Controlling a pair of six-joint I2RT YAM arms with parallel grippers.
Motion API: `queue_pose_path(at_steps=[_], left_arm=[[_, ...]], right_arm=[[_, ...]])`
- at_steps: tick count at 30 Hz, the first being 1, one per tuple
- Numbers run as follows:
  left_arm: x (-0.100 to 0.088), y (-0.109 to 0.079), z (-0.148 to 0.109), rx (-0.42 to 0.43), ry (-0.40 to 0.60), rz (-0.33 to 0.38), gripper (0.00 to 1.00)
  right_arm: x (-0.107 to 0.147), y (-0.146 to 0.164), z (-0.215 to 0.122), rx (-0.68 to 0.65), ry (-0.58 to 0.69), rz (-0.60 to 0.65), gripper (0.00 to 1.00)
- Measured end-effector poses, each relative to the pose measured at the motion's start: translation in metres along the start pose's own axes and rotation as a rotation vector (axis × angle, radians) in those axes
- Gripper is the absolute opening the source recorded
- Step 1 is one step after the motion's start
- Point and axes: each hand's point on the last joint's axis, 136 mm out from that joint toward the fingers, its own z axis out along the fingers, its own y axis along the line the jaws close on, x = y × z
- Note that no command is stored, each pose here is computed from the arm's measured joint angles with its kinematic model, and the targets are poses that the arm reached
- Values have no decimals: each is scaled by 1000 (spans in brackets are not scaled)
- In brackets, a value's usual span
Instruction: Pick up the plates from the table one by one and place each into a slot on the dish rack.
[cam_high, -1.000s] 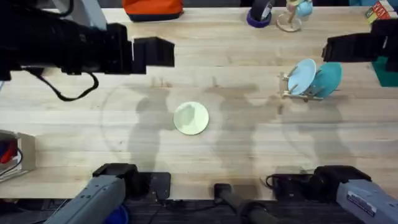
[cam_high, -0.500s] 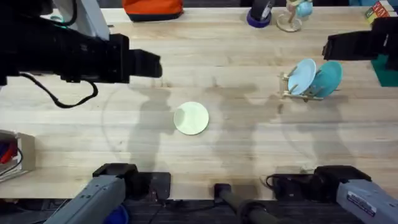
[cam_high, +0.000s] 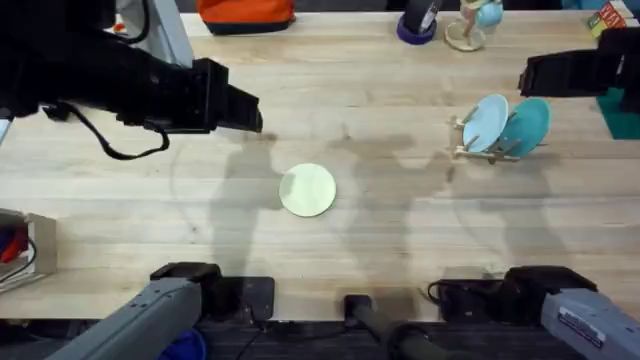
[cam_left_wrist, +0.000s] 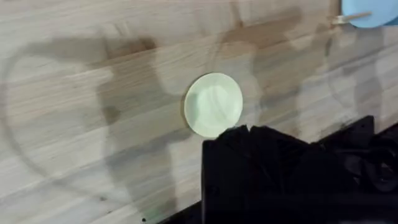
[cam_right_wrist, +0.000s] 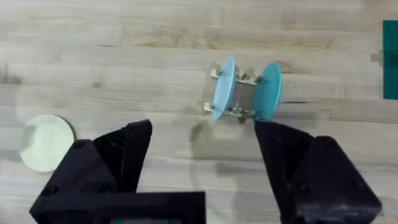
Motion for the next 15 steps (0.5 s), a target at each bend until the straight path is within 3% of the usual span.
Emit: queue_pose_path(at_steps=[6,15], left_arm=[[2,-9,3,63,5,56,44],[24,-19,33,222,54,105,43]], right_arm=[[0,0,0,0,0,0,994],[2,0,0,0,9,0,995]])
